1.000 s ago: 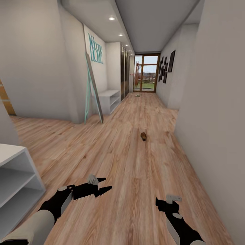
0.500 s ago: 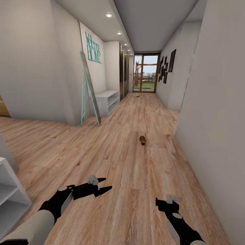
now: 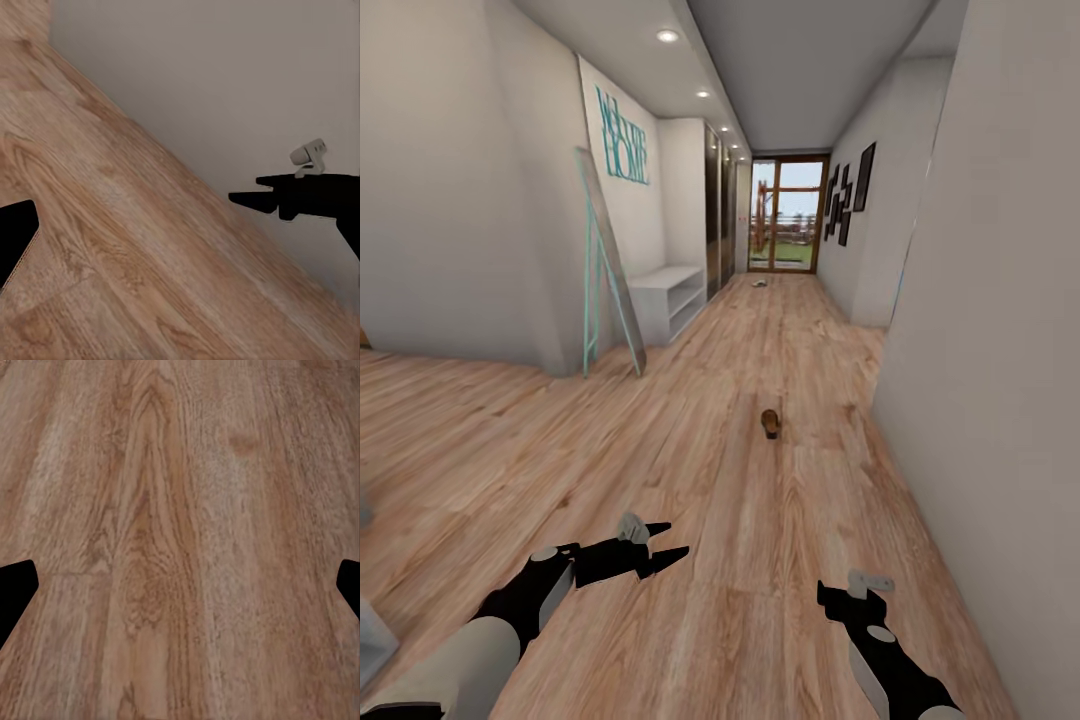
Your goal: Pick up the two gym shoes and the two sandals from the corridor floor and place them onto the hallstand (shoe rack) in the corridor, making sure they are on the rack and not on the floor. Arrange them so the two gym shoes are next to each other and the two sandals are next to each other.
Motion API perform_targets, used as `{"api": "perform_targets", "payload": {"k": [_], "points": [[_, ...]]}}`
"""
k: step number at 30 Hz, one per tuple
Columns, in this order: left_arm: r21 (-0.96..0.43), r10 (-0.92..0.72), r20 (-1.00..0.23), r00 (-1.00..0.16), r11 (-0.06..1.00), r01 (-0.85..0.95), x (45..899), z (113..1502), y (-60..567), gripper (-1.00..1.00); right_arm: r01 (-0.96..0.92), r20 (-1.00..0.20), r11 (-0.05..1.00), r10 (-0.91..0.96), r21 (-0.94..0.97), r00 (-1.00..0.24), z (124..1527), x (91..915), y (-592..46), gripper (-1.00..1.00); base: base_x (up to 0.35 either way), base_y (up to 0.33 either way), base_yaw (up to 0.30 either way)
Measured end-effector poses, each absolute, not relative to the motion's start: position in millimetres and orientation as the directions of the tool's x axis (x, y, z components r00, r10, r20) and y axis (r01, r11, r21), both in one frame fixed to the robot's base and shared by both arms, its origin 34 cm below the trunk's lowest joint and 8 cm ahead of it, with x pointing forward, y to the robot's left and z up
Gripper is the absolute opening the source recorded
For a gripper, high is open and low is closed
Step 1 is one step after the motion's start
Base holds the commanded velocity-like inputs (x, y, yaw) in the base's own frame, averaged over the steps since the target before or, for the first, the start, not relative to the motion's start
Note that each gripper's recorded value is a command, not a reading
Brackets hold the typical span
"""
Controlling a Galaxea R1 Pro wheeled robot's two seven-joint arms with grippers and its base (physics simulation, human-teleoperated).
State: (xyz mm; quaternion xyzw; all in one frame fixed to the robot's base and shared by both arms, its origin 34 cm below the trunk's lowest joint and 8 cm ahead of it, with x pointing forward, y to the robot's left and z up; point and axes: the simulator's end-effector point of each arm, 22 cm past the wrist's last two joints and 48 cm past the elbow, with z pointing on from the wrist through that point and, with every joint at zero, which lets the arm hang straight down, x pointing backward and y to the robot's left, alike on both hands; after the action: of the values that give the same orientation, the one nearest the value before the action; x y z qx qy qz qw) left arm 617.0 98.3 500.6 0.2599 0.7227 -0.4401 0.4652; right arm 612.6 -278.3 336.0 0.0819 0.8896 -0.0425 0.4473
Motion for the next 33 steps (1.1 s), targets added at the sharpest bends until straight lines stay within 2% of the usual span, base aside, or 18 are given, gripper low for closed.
{"api": "perform_targets", "payload": {"k": [26, 33], "points": [[-0.395, -0.035, -0.901, -0.432, 0.48, 0.784, 617.5, 500.5, 99.1, 1.0, 0.182, -0.803, 0.983, 0.106, -0.003, -0.587, 335.9, 612.5, -277.8, 1.0, 0.33, -0.151, 0.0], [-0.402, -0.066, -0.901, -0.429, 0.5, 0.767, 626.0, 506.3, 101.1, 1.0, 0.162, -0.792, 0.987, 0.092, -0.009, -0.603, 330.7, 610.0, -270.9, 1.0, 0.0, 0.0, 0.0]]}}
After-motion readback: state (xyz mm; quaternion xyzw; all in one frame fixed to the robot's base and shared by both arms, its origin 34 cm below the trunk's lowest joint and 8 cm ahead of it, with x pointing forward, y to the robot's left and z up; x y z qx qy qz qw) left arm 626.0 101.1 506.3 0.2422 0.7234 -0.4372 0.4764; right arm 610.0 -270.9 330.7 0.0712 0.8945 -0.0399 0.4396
